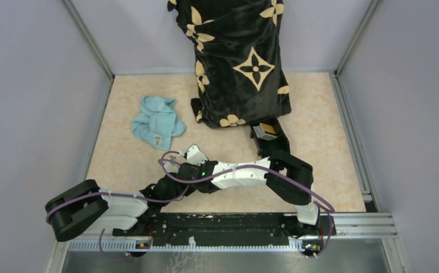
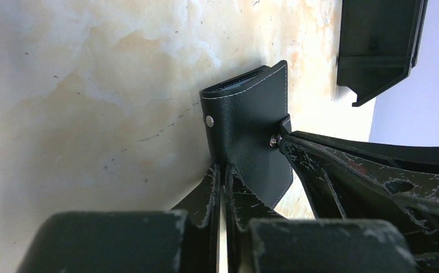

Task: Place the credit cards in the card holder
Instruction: Close the card holder at the center of the board.

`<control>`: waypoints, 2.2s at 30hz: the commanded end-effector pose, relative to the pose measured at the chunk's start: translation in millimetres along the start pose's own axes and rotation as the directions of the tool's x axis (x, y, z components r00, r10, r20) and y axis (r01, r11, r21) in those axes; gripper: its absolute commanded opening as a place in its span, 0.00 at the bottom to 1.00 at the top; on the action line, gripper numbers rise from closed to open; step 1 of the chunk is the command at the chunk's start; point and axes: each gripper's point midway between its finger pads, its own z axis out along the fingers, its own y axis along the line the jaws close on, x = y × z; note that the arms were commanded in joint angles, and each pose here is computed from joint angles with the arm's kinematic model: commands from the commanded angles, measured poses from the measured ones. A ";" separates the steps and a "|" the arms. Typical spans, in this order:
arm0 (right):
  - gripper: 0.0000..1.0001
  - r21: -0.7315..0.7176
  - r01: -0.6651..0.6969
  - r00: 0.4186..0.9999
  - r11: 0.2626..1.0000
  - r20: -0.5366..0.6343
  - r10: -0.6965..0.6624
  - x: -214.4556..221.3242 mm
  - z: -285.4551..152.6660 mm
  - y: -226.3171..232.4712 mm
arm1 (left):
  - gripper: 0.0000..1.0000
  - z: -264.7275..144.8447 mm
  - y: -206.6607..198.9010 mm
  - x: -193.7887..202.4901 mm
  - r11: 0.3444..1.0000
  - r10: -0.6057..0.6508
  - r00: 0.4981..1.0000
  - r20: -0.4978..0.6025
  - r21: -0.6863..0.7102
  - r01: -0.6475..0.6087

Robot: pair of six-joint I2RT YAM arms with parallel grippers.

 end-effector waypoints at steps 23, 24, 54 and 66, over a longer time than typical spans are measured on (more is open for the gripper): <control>0.00 -0.015 0.004 0.999 1.000 -0.051 -0.005 17.6 12.6 10.6 | 0.01 -4.8 18.1 3.8 0.999 0.024 1.000 -0.013 -0.040 -0.024; 0.00 -0.017 0.005 0.999 1.000 -0.054 -0.006 18.9 13.3 11.3 | 0.01 -4.7 18.1 3.7 0.999 0.024 1.000 -0.012 -0.040 -0.024; 0.00 0.011 -0.118 0.991 0.993 -0.062 0.118 52.3 9.6 -10.1 | 0.01 -3.8 15.9 2.5 0.998 0.037 0.999 -0.015 -0.057 -0.038; 0.00 -0.012 -0.277 0.961 0.961 -0.009 0.277 68.5 6.9 -22.2 | 0.01 -3.6 12.0 0.6 0.996 0.044 0.999 -0.016 -0.074 -0.045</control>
